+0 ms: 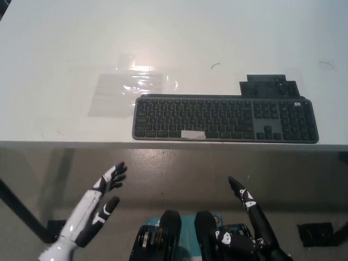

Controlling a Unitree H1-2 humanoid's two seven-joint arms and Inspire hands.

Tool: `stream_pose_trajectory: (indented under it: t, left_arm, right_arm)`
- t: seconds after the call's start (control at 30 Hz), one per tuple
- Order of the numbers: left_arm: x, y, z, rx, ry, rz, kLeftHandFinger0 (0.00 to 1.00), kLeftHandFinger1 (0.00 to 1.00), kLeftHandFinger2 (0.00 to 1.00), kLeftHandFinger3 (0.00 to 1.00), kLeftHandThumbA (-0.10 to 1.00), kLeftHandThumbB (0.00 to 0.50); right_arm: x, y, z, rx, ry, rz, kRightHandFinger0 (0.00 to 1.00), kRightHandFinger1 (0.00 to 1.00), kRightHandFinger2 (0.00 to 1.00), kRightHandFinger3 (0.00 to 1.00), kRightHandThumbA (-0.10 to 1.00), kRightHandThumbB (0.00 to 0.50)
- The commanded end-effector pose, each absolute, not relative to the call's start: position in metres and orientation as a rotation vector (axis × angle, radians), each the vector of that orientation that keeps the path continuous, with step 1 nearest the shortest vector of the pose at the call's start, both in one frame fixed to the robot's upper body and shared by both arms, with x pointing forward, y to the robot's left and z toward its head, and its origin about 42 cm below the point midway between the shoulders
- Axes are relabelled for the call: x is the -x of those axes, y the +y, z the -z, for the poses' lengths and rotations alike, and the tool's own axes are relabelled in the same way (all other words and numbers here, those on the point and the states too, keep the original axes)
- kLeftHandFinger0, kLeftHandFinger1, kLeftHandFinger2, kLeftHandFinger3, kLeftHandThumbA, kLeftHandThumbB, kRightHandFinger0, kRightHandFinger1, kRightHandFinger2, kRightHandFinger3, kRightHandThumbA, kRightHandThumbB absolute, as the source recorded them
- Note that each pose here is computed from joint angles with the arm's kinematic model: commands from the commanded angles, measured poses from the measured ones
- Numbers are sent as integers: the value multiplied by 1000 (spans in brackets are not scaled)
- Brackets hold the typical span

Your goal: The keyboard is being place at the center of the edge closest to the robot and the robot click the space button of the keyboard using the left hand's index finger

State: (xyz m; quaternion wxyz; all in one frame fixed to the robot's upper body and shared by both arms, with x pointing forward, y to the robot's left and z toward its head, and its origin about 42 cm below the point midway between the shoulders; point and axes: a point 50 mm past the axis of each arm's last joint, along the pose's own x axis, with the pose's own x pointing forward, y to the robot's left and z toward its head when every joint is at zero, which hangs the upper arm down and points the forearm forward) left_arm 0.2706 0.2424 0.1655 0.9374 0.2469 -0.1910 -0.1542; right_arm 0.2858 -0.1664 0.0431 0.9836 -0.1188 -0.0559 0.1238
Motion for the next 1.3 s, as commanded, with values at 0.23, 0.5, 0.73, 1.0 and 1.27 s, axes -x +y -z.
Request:
stream_pose_trajectory:
  t: [0.23, 0.5, 0.73, 1.0, 1.27]
  left_arm:
    - [-275, 198, -284, -873, -741, 328, 0, 0, 0, 1000, 1000, 491]
    - [-325, 168, -280, -971, -635, 393, 0, 0, 0, 1000, 1000, 463]
    - [-362, 148, -257, -1049, -508, 433, 0, 38, 45, 1000, 1000, 428]
    - [-395, 140, -229, -1083, -379, 466, 0, 207, 268, 1000, 1000, 417]
    - [-419, 138, -210, -1101, -290, 485, 28, 300, 373, 1000, 1000, 399]
  right_arm:
    - [-291, -164, -57, 227, -230, -243, 1000, 1000, 1000, 1000, 1000, 360]
    - [-292, -164, -60, 239, -239, -243, 1000, 1000, 1000, 1000, 1000, 347]
    - [-294, -164, -63, 228, -245, -241, 1000, 1000, 1000, 1000, 1000, 340]
    - [-296, -163, -64, 236, -257, -243, 1000, 1000, 1000, 1000, 1000, 338]
    - [-298, -163, -66, 234, -258, -241, 1000, 1000, 1000, 1000, 1000, 338]
